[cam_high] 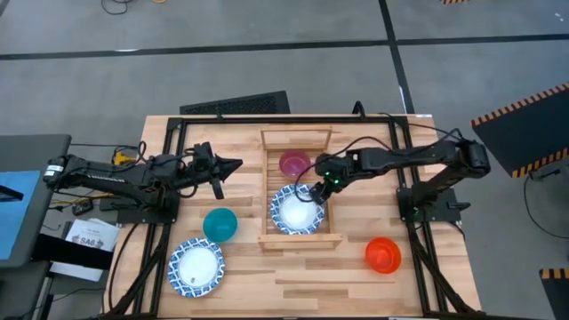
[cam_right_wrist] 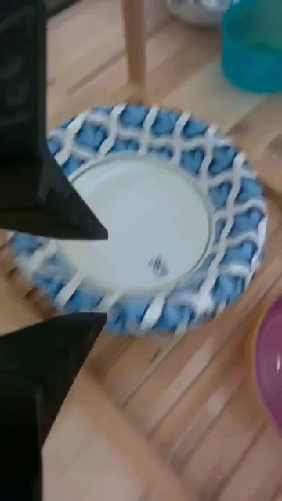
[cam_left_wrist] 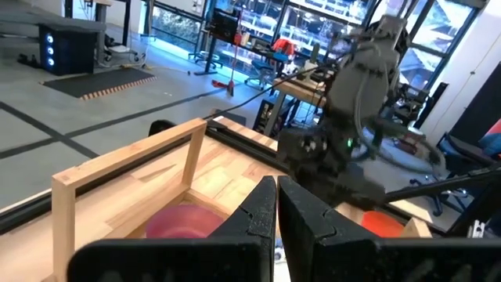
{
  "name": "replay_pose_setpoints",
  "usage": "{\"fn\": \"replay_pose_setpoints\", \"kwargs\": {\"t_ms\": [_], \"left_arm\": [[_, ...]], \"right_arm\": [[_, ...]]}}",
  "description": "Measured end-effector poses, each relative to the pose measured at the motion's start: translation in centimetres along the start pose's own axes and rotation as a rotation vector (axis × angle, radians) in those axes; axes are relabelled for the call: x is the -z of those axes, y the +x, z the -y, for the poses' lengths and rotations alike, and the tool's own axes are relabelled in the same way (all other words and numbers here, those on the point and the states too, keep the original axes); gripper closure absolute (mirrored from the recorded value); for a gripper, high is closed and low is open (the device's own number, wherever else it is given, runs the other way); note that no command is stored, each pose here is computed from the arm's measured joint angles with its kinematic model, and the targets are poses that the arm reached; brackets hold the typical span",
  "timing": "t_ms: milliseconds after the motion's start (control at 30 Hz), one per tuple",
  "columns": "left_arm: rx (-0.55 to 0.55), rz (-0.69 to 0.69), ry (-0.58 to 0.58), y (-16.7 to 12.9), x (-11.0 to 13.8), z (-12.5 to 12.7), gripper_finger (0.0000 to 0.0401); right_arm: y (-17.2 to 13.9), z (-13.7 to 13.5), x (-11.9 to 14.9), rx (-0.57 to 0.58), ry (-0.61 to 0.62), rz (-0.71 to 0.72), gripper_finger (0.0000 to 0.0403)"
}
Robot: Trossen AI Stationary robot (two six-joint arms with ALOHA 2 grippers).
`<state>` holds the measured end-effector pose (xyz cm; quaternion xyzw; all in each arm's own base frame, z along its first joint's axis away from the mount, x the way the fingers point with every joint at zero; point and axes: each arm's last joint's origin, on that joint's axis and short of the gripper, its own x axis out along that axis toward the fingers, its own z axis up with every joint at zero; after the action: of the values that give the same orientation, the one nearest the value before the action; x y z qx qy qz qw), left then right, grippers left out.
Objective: Place and stack bowls onto a shelf
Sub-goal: Stack the blue bowl on top of the violet bowl on the shelf
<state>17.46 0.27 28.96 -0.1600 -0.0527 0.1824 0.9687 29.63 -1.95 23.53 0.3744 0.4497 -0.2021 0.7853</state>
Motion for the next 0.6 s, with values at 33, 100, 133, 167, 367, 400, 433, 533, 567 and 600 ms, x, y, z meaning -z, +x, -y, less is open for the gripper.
{"fn": "replay_pose_setpoints", "kwargs": {"t_ms": [33, 100, 133, 167, 367, 400, 433, 533, 567, 600], "left_arm": [[-0.001, -0.004, 0.003, 0.0, 0.0, 0.0, 0.0401], [-0.004, -0.014, 0.008, 0.0, 0.1, 0.0, 0.0401], [-0.005, -0.016, 0.009, 0.0, 0.2, -0.1, 0.0401], [-0.005, -0.016, 0.009, 0.0, 0.2, -0.1, 0.0401], [-0.006, -0.018, 0.013, 0.0, 0.2, -0.1, 0.0401], [-0.006, -0.018, 0.013, 0.0, 0.2, -0.1, 0.0401], [-0.006, -0.018, 0.013, 0.0, 0.2, -0.1, 0.0401], [-0.006, -0.018, 0.013, 0.0, 0.2, -0.1, 0.0401], [-0.005, -0.018, 0.013, 0.0, 0.2, -0.1, 0.0401], [-0.005, -0.018, 0.013, 0.0, 0.2, -0.1, 0.0401]], "right_arm": [[-0.4, 0.3, 0.1, 0.016, -0.006, -0.011, 0.0207], [-1.3, 1.0, 0.3, 0.051, -0.018, -0.036, 0.0185], [-1.7, 1.3, 0.4, 0.067, -0.024, -0.048, 0.0177], [-2.2, 1.6, 0.6, 0.083, -0.030, -0.063, 0.0169], [-3.4, 1.4, 2.4, 0.126, -0.130, -0.079, 0.0158], [-3.4, 1.4, 2.9, 0.126, -0.149, -0.069, 0.0158], [-3.3, 1.4, 3.5, 0.120, -0.163, -0.059, 0.0158], [-2.7, 1.9, 5.2, 0.083, -0.157, -0.042, 0.0158], [-2.6, 2.2, 5.7, 0.067, -0.147, -0.033, 0.0158], [-2.5, 2.3, 6.2, 0.043, -0.134, -0.017, 0.0158]]}}
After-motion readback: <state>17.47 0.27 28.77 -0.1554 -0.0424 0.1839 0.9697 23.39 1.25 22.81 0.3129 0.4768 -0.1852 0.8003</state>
